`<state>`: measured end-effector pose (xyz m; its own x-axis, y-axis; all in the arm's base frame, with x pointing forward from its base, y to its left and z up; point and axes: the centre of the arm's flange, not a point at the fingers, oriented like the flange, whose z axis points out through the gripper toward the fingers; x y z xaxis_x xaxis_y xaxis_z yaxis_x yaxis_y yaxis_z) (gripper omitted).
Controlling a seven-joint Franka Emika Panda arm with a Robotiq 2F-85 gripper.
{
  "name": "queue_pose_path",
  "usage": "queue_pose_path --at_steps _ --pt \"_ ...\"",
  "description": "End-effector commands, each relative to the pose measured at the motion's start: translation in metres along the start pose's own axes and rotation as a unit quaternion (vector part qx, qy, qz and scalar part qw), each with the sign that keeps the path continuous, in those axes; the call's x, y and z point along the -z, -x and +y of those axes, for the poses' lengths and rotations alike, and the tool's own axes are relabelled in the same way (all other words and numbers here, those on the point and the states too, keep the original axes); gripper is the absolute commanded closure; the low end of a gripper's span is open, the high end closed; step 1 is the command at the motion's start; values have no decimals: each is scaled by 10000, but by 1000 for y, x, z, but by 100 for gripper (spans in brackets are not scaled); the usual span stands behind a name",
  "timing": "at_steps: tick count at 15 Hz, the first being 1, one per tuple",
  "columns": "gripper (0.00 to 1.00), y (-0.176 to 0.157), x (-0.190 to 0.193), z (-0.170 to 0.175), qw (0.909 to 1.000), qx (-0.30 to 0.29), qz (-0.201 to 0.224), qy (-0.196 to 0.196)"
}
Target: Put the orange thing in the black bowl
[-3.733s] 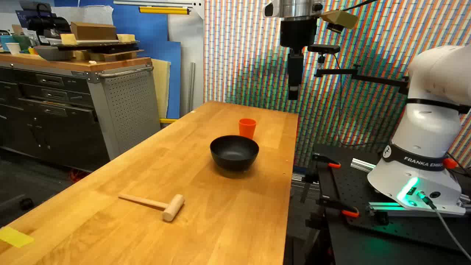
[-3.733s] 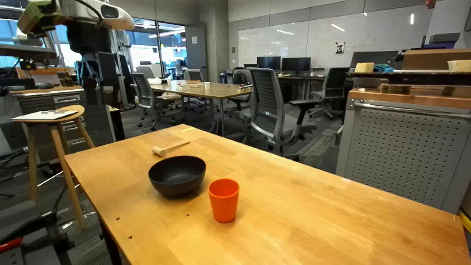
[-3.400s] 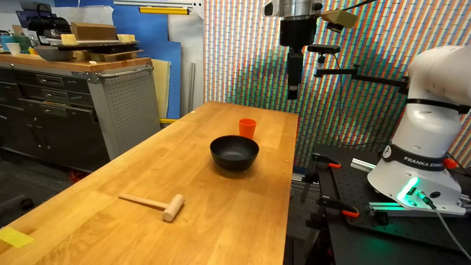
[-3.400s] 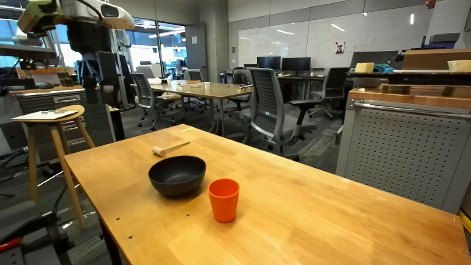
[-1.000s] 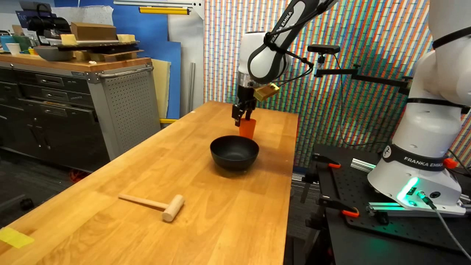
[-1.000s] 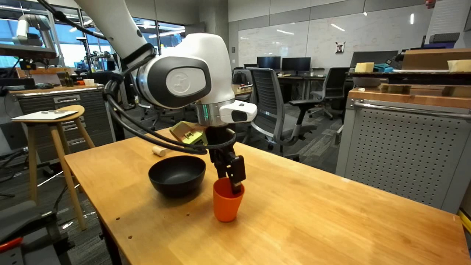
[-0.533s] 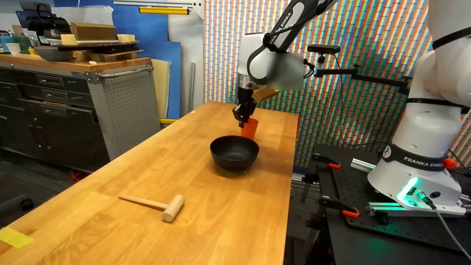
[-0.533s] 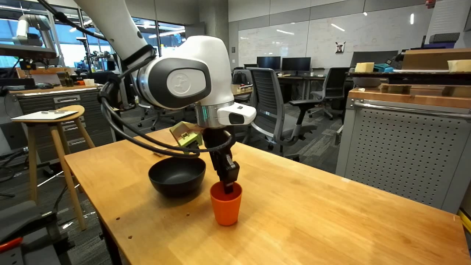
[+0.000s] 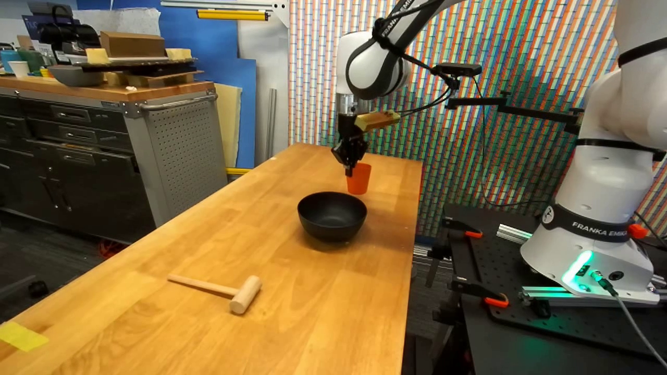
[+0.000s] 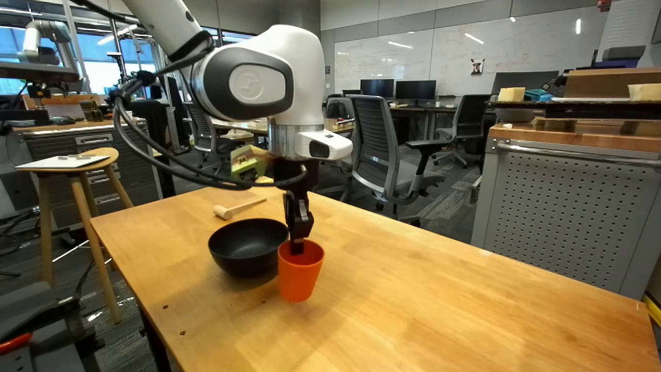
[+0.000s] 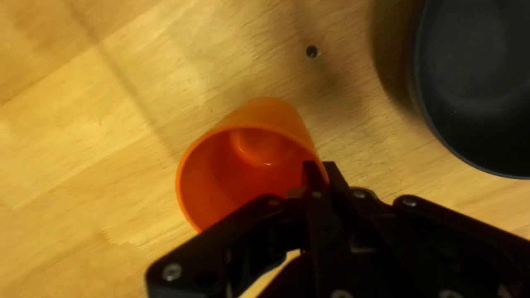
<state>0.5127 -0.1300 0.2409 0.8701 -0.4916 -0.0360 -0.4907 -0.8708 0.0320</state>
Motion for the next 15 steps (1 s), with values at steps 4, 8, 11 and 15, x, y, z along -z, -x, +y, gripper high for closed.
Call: queue_pose_path --at_steps 4,8,11,15 --pt "99 46 126 -56 9978 130 46 -654" --pt "99 88 131 -108 9940 654 57 -869" --pt "99 109 100 -133 9920 1045 7 -703" --pt "99 113 51 -136 9902 1241 112 -631"
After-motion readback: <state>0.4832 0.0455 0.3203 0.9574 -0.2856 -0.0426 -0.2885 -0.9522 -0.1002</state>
